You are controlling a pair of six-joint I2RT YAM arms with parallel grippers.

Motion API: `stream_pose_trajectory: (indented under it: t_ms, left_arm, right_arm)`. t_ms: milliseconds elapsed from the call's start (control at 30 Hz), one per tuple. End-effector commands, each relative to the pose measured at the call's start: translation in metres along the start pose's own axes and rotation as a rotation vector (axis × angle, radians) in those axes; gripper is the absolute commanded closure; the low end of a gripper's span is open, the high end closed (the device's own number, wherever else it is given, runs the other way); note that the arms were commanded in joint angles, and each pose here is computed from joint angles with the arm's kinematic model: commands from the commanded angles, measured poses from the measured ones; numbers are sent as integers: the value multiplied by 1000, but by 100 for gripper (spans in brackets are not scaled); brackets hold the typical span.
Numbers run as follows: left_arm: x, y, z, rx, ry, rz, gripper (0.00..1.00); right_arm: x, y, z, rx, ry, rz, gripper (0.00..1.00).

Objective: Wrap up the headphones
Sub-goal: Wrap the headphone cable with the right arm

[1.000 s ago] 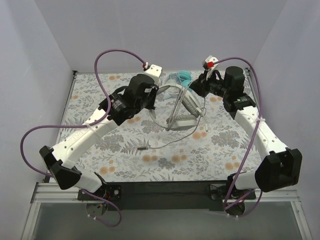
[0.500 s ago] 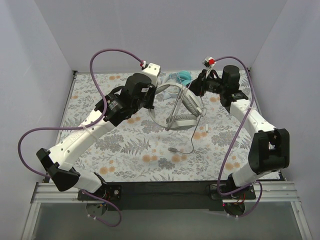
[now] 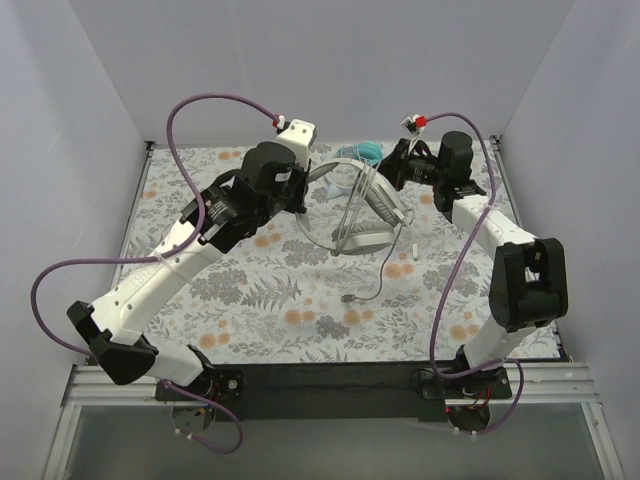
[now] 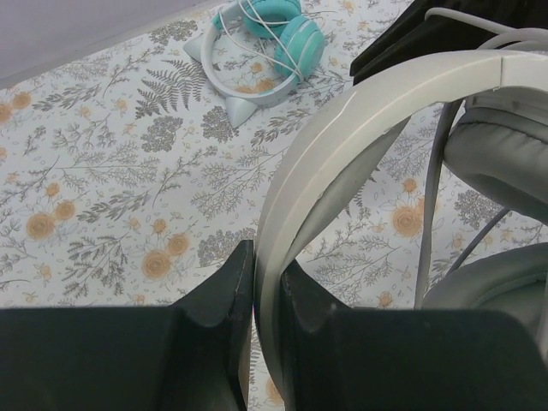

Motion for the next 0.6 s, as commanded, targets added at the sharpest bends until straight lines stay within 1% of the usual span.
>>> stream_pose_trajectory:
  t_ms: [0, 100, 300, 400, 433, 567]
  left_arm:
    - [-61, -73, -5, -132, 131, -279, 100]
    - [-63, -74, -5, -131, 134, -284, 100]
    - [-69, -77, -3, -132, 136, -298, 100]
    - [-72, -79, -3, -134, 141, -307, 100]
    - [-71, -79, -3, -133, 143, -305, 100]
    - [-77, -82, -3, -139, 153, -319, 100]
  right_arm:
    - [1, -11, -11, 6, 0, -52, 76]
    - [5, -10, -14, 35, -27, -54, 76]
    - [5, -26, -9, 65, -83, -91, 78]
    - [3, -37, -8, 61, -66, -117, 82]
    - [3, -40, -7, 74, -60, -123, 84]
    - [-7, -52, -12, 77, 8, -164, 89]
Point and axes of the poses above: each gripper's point midway between its finger pads, its own x axis out along the fingers, its own z axis along the line the jaws close on, y = z × x, the point moved 3 cm from there along -x, back along the fingers, and after that the axes turned 5 degrees about x, right-handed, at the moved point
